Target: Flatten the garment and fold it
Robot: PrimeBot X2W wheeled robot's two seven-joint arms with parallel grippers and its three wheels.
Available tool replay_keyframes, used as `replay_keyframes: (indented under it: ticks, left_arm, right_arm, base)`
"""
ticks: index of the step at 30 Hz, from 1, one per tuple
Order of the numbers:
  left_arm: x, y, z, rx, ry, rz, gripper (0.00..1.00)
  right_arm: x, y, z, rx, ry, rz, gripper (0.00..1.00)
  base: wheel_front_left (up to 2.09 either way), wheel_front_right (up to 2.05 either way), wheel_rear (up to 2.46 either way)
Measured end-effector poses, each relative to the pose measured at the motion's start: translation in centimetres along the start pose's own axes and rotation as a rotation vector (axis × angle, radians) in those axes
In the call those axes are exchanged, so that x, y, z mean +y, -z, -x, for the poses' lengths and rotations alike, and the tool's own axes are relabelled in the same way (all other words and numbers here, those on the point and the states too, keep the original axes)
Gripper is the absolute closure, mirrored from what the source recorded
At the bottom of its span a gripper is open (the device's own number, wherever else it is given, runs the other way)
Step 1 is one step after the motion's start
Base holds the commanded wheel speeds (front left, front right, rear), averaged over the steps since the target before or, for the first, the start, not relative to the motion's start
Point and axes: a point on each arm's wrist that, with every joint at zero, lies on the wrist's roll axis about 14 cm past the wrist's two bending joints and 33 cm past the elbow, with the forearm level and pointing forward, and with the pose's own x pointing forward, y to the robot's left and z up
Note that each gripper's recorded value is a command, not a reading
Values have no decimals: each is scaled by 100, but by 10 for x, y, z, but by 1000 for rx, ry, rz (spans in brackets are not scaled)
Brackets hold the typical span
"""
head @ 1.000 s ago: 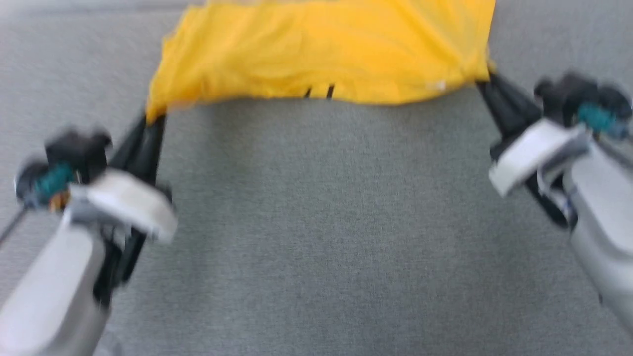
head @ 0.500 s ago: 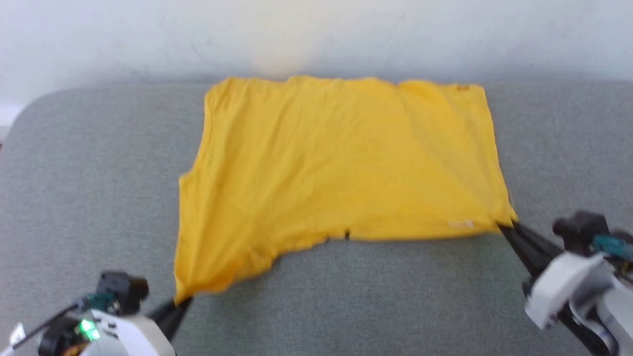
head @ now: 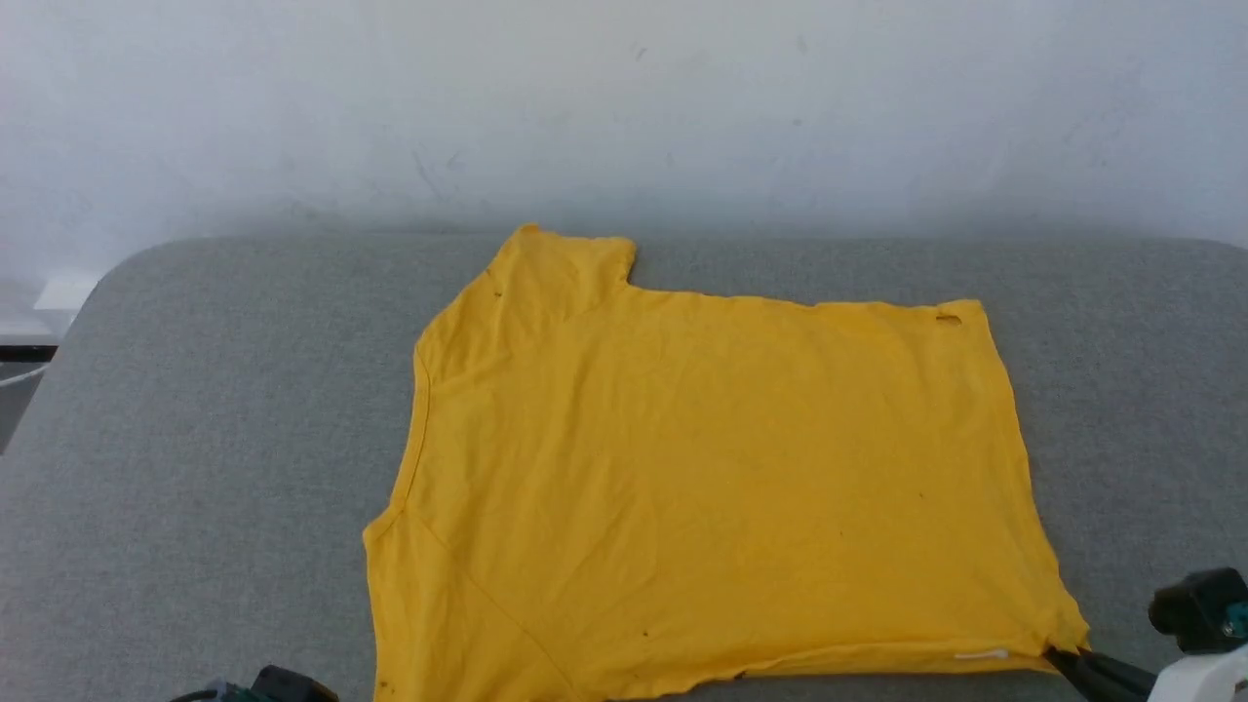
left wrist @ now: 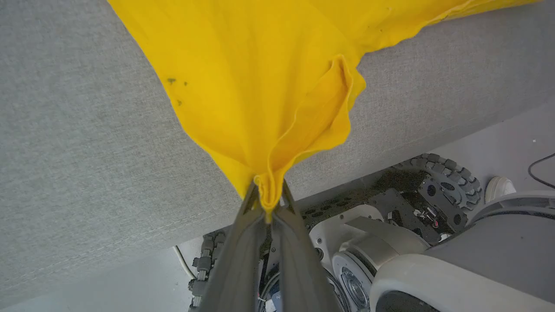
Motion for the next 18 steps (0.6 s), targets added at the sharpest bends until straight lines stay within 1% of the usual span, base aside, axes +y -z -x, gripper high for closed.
replay_keyframes:
  ticks: [4,7,9,12,14,16,18]
  left_arm:
    - [-5,2,0,12,10,-1,100]
    - [-9,-13,-5,-55,25,-9,100]
    - [-12,-36,-8,-143,31,-7,100]
    - [-13,-78,-10,-285,33,-17,100]
    - [-14,-106,-9,-384,35,-25,100]
    - [-12,-134,-7,-476,29,-56,100]
    - [-9,-157,-7,-546,19,-76,100]
  right_arm:
    - [2,2,6,-3,1,-30,100]
    - [1,-8,5,-48,5,-53,100]
    - [1,-16,3,-82,6,-68,100]
    - [1,-30,1,-144,3,-139,100]
    - [-1,-36,-1,-156,5,-136,100]
    - [-6,-45,-4,-180,12,-135,100]
    - [-9,-56,-8,-210,15,-146,100]
  base:
    - [0,0,0]
    - [0,0,0]
    - [0,0,0]
    - [0,0,0]
    - [0,0,0]
    - [0,0,0]
    - [0,0,0]
